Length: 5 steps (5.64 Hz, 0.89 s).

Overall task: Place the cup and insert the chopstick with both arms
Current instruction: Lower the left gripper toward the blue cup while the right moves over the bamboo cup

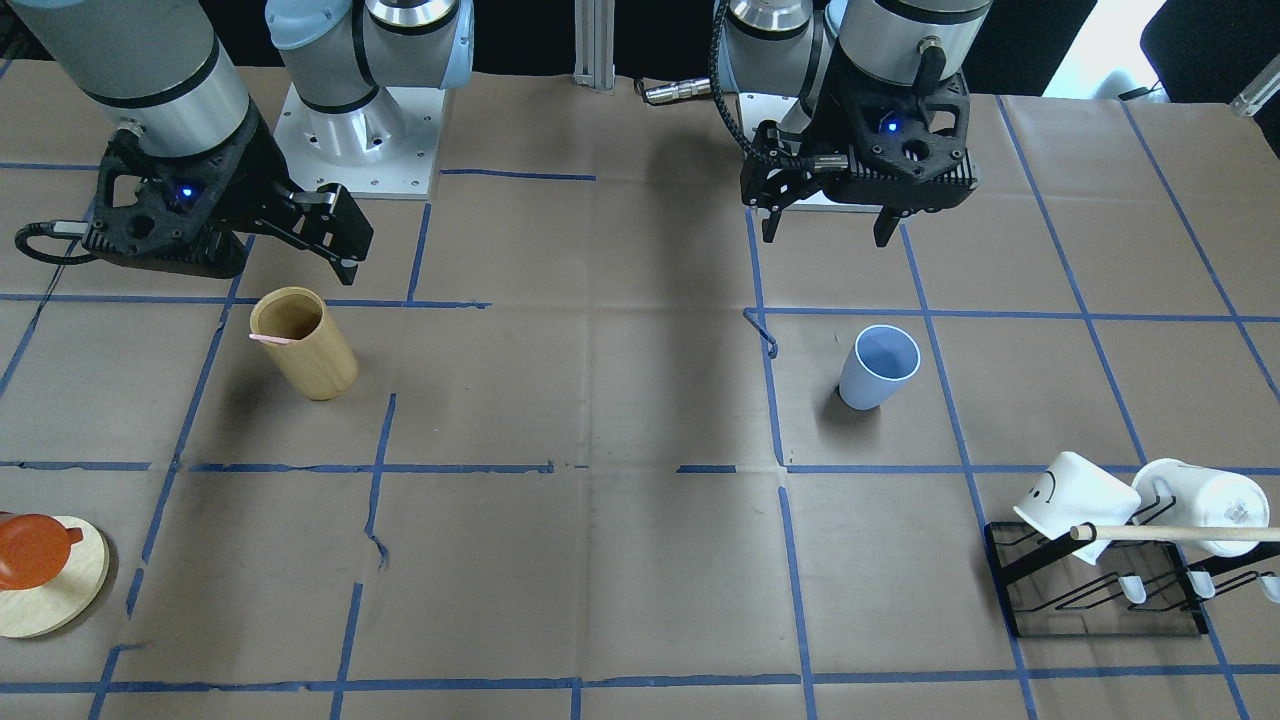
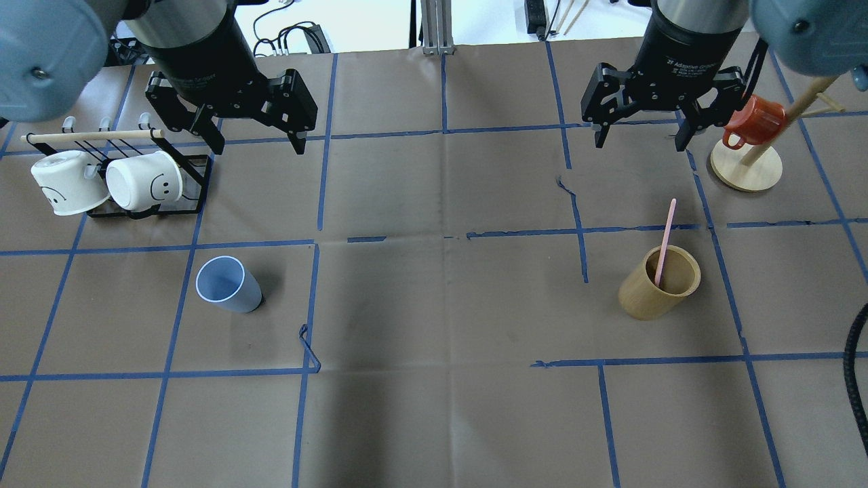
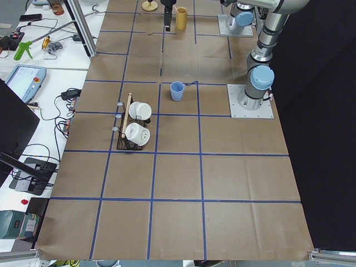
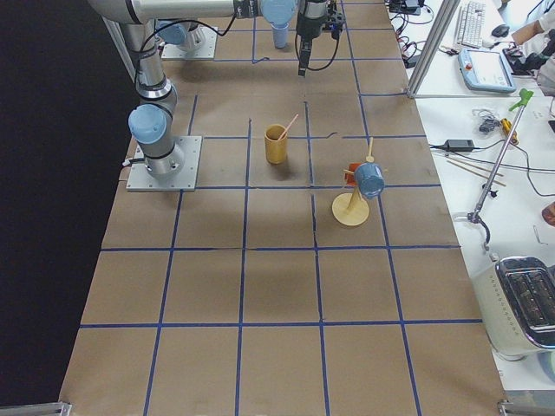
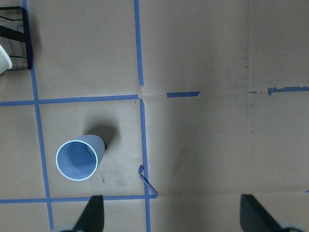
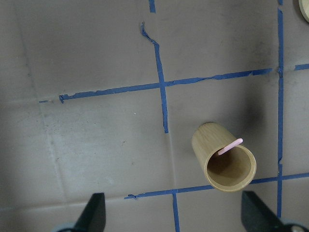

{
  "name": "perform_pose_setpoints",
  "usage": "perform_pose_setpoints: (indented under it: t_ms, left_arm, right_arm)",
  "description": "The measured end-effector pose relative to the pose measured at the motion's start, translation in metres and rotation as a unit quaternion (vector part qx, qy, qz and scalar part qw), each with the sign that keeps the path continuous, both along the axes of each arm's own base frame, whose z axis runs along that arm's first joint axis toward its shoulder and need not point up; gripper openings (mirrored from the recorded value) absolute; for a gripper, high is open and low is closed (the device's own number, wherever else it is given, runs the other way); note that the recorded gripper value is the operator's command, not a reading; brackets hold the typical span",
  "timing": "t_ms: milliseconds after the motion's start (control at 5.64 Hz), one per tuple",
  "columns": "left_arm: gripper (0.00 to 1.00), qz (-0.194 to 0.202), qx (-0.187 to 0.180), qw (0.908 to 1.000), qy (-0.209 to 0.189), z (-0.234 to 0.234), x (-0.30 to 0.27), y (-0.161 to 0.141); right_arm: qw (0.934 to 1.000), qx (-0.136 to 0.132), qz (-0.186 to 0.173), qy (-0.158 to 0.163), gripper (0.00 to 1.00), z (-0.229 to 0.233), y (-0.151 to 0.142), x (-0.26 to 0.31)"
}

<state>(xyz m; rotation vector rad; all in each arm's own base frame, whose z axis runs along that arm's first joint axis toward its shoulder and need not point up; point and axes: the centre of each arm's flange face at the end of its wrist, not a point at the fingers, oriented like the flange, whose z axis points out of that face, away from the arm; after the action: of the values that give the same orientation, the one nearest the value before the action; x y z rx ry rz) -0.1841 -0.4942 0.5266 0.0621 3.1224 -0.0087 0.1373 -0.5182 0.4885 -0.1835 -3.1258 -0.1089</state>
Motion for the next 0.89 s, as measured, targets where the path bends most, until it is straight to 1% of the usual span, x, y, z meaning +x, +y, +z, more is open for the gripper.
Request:
perform_pose_setpoints:
  t_ms: [355,887]
  left_arm:
    - [0.99,0.000,0.001,1.0000,-0.001,0.0009,0.0004,0.0017]
    - [0.99,0.000,0.001,1.0000,-0.002,0.0009,0.0019,0.0027]
  right_arm:
    - [1.0000,-0.006,0.001,-0.001,1.00,-0.0003,-0.0014,-0.0003]
    - [1.0000,-0.006,0.001,-0.001,1.00,-0.0025,-0.0025,-0.0033]
